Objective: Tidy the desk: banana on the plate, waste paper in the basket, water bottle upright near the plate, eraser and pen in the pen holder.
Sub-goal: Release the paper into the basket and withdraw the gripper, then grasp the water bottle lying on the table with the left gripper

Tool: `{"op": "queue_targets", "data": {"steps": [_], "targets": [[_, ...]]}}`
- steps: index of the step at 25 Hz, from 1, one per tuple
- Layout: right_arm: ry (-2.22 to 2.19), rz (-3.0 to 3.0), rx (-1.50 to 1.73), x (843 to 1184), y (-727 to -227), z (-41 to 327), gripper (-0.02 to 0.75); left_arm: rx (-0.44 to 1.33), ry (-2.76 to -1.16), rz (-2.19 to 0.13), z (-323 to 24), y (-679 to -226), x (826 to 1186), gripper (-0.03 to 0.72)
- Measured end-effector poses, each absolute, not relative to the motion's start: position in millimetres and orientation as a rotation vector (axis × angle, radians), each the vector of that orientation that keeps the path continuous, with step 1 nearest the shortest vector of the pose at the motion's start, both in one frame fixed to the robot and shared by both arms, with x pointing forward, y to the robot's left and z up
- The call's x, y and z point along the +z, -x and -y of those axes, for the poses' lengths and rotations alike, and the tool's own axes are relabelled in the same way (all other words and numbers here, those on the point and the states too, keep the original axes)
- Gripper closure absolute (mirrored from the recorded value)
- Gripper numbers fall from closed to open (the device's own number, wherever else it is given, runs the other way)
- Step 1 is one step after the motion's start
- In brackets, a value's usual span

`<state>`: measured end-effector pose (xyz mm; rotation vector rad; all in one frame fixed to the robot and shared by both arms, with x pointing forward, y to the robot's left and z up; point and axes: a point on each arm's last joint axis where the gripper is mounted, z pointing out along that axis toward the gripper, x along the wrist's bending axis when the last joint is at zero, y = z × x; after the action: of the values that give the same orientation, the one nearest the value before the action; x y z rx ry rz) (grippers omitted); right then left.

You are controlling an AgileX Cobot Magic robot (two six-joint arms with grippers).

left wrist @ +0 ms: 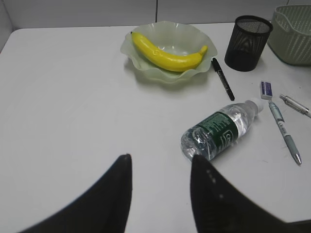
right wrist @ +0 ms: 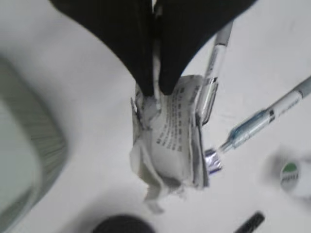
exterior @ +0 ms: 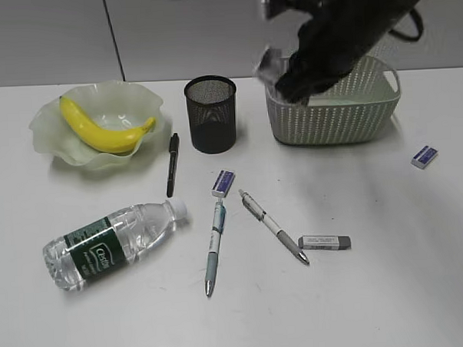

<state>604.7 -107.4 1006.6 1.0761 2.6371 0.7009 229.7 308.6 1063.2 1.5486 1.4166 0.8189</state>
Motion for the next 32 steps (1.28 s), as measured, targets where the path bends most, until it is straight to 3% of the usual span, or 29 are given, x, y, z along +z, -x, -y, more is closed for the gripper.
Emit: {"op": "queue_targets", "data": {"steps": [5, 9, 11, 14, 18, 20, 24, 32], "targets": [[-1.192, -2.224, 0.746, 1047, -628, 142, 0.724, 0.819, -1.549, -1.417, -309, -230, 1063, 0.387], [-1.283, -2.129, 0.722, 1026, -658, 167, 0.720, 0.819, -1.549, -1.417, -309, -230, 1063, 0.387], [-1.324, -2.132, 0.693, 1004, -668, 175, 0.681, 0.818, -1.548, -1.416, -308, -230, 1063, 0.387], [-1.361, -2.163, 0.650, 980, -674, 176, 0.496, 0.816, -1.548, -1.416, -308, -230, 1063, 0.387], [-1.411, -2.144, 0.684, 987, -672, 176, 0.162, 0.815, -1.548, -1.416, -308, -230, 1063, 0.387], [-1.442, -2.124, 0.699, 1003, -665, 177, 0.090, 0.815, -1.548, -1.416, -308, -230, 1063, 0.387], [-1.551, -2.138, 0.637, 1040, -640, 186, 0.089, 0.814, -1.548, -1.416, -308, -230, 1063, 0.387], [-1.653, -2.174, 0.530, 1085, -542, 215, 0.249, 0.813, -1.548, -1.415, -308, -230, 1063, 0.387]]}}
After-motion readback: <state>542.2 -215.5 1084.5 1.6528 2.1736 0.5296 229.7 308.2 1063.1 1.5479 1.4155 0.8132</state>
